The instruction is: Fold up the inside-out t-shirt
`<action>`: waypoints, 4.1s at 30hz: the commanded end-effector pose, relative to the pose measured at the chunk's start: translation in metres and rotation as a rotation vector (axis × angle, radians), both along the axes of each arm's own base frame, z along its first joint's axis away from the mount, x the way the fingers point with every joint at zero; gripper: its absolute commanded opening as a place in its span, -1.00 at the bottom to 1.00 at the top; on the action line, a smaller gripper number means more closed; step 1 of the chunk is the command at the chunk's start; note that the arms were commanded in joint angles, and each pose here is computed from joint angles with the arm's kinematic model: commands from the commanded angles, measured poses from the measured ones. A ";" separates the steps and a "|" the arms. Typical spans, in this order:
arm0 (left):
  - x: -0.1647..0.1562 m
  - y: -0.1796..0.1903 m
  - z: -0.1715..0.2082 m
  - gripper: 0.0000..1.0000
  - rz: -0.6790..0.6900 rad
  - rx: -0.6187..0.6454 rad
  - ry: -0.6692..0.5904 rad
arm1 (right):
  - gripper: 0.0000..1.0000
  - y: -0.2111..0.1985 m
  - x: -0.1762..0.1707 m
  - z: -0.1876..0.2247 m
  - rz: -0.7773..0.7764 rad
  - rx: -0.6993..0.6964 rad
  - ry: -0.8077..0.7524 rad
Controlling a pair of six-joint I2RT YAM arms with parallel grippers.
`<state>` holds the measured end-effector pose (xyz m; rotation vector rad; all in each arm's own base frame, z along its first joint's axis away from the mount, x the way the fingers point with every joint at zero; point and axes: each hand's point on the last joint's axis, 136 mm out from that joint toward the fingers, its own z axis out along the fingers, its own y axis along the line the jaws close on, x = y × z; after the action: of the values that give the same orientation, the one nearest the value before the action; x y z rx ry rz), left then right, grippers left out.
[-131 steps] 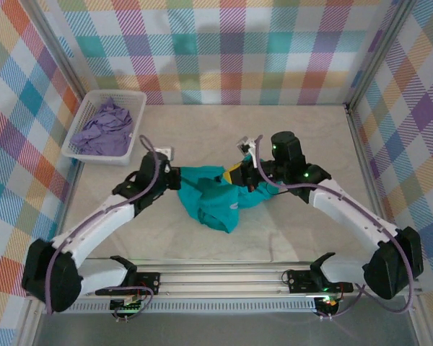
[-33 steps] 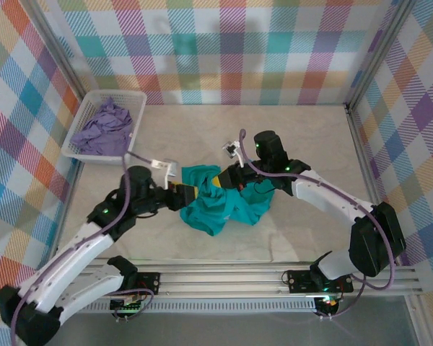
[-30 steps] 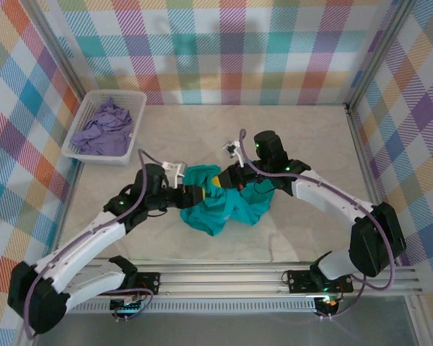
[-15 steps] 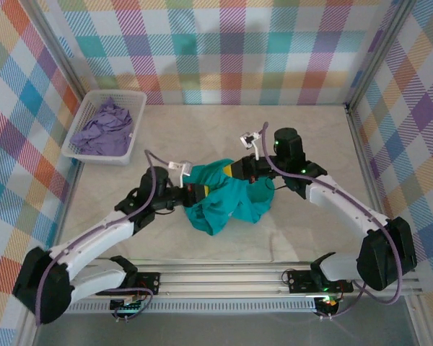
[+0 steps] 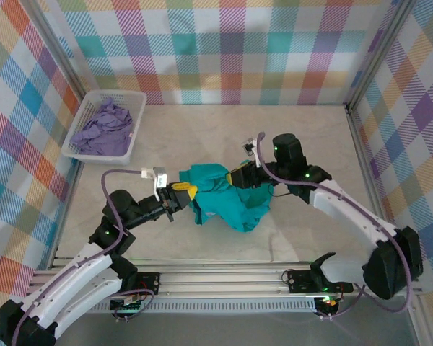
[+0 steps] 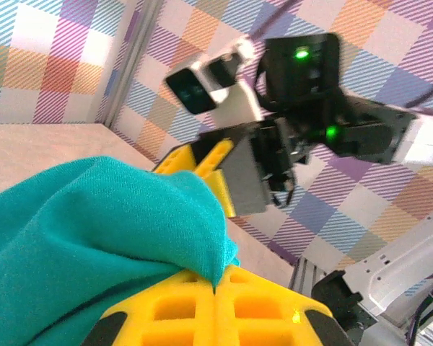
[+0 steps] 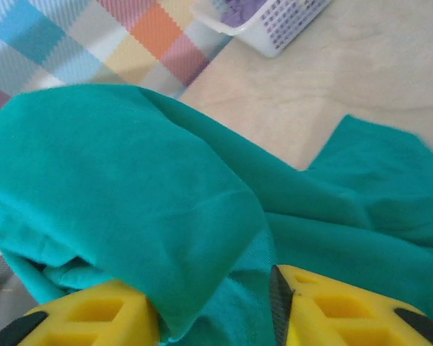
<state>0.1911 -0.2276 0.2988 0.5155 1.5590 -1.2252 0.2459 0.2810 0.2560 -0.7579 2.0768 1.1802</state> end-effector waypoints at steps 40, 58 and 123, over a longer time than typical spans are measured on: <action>0.025 0.008 -0.025 -0.89 0.131 0.179 0.041 | -1.00 0.046 -0.064 0.085 0.411 0.181 -0.196; 0.001 0.009 -0.010 0.18 0.126 0.324 0.006 | -1.00 0.048 -0.040 0.076 0.429 0.220 0.174; 0.010 -0.032 0.047 -0.39 -0.067 0.112 0.345 | -0.90 0.034 -0.045 0.055 0.352 0.323 -0.050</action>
<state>0.2039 -0.2361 0.3218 0.3981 1.9757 -1.1739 0.1972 0.3151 0.3038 -0.9944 1.7161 1.6583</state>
